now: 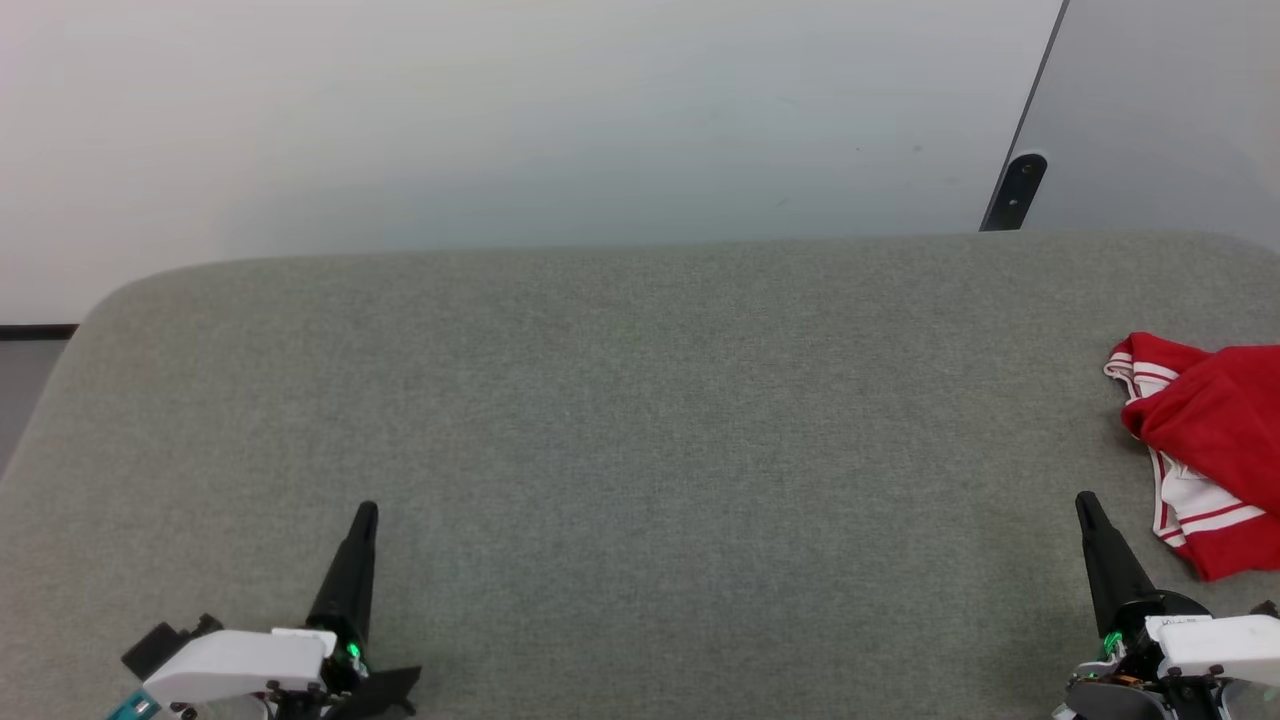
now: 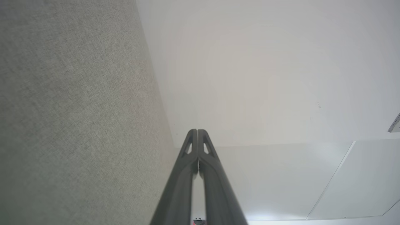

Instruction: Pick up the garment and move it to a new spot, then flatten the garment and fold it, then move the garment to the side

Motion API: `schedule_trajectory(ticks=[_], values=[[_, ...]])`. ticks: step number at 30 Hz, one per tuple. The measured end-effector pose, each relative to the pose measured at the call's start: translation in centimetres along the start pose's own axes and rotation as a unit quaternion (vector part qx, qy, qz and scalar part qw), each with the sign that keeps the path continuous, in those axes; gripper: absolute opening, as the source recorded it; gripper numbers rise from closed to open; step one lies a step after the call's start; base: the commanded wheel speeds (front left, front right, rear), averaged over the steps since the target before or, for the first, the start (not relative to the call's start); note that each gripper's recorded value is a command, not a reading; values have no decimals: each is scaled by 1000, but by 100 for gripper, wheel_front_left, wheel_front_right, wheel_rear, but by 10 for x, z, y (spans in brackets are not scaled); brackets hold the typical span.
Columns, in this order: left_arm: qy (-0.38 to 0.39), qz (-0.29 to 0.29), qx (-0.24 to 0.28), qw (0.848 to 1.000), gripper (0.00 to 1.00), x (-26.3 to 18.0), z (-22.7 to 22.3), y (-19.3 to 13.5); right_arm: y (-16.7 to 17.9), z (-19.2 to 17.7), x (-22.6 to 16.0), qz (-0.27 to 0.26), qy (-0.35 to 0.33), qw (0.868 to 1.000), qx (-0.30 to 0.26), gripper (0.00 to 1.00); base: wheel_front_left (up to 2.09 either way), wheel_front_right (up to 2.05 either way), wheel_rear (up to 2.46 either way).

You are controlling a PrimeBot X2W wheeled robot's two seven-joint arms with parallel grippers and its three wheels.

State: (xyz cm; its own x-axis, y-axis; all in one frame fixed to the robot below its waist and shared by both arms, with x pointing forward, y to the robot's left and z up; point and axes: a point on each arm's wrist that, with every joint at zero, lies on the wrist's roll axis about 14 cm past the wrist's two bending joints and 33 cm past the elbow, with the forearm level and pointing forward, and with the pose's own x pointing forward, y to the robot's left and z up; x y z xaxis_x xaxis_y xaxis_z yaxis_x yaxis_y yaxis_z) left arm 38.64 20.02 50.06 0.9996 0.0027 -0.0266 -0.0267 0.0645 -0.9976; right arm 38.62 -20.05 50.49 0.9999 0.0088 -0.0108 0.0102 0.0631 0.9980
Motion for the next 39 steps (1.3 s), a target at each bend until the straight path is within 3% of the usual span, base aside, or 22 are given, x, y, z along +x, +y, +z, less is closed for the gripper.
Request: schedule_trajectory(ticks=[10,39], values=[[2,-7,-32,999,0,1,0,-3,-2,0,1,-1,-5,999,32,0,0,0,0],[2,-7,-32,999,0,1,0,-3,-2,0,1,-1,-5,999,32,0,0,0,0]])
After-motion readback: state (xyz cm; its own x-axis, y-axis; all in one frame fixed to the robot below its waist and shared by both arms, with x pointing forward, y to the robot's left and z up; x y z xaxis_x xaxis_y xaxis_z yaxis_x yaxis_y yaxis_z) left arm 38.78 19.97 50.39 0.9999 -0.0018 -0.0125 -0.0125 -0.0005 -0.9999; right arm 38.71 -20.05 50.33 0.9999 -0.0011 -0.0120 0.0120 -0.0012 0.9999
